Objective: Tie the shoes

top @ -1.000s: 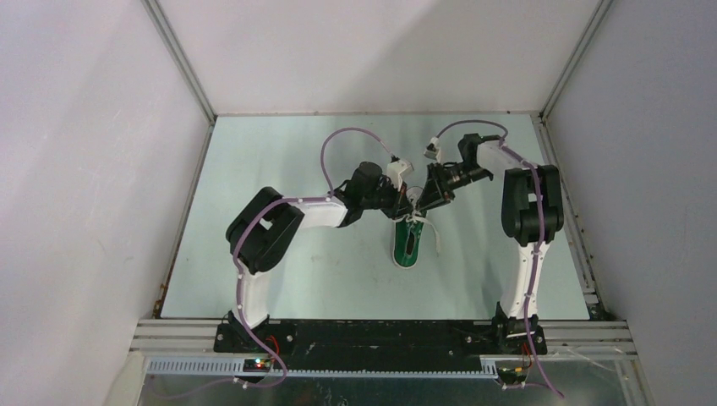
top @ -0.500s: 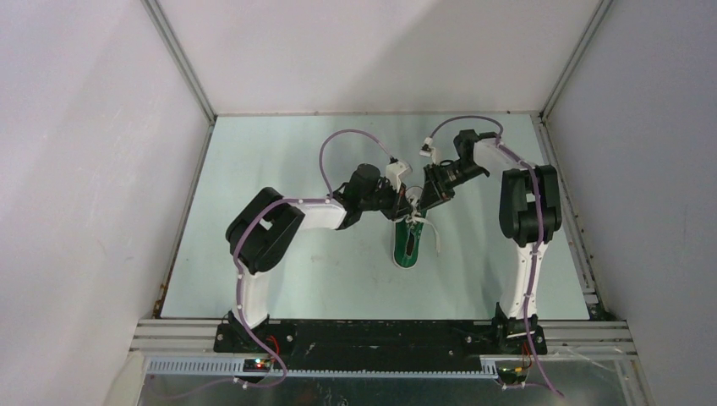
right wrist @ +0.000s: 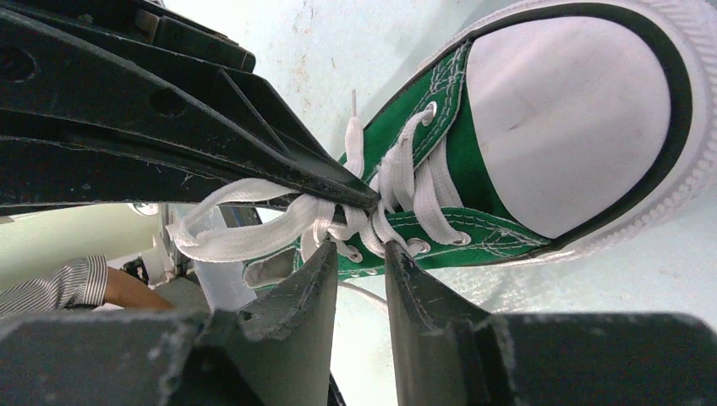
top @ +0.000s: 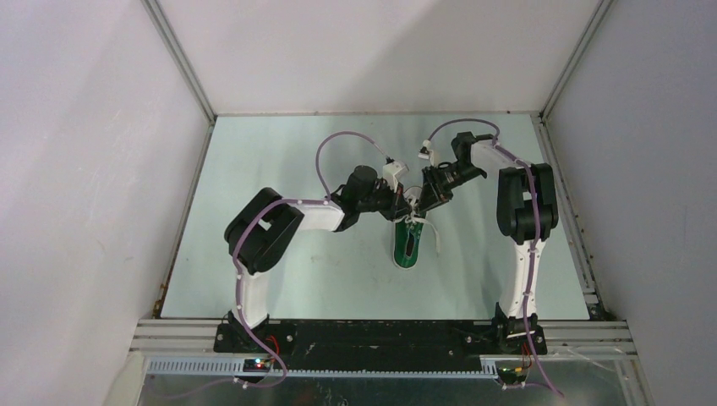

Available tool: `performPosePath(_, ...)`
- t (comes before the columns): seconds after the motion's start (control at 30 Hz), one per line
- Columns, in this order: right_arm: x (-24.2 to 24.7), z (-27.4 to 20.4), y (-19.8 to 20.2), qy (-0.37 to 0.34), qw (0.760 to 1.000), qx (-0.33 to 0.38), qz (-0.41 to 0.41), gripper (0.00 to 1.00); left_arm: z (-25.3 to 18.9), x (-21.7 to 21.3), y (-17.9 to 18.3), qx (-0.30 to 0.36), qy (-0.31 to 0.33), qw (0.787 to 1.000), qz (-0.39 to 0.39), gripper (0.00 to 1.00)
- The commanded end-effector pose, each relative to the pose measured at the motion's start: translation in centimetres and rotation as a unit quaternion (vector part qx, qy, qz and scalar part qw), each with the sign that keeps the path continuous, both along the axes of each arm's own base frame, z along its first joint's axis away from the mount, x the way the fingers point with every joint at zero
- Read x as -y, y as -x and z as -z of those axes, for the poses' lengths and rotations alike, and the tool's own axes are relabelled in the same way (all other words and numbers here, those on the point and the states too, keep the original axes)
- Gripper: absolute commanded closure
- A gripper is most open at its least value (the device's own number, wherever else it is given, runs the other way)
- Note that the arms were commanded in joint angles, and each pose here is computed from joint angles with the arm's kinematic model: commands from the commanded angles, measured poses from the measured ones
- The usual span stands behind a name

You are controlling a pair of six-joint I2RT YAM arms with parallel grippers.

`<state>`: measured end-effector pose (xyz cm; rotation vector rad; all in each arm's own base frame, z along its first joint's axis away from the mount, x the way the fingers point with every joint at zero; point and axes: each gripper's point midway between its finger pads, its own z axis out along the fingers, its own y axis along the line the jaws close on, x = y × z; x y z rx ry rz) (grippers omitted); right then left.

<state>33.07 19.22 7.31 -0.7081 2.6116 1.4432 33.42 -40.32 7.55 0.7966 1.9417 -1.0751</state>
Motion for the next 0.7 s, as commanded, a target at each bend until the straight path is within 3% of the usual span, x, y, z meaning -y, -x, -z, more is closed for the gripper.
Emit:
performPosePath(0.0,-0.4,-0.1,-0.9,-0.003,1.000,0.011,0.002,0.69,-4.1,0.5,-0.4,0.026,0.052,0.998,0.002,1.00)
performPosePath(0.4,-1.3,-0.4,-0.7,-0.033,0.999,-0.011,0.006,0.65,-4.4,0.6,0.3,0.013,0.066,0.998,0.011,1.00)
performPosePath(0.67,-1.7,-1.0,-0.6,-0.056,0.998,-0.018,0.004,0.68,-3.9,0.8,0.5,0.008,0.061,0.998,0.019,1.00)
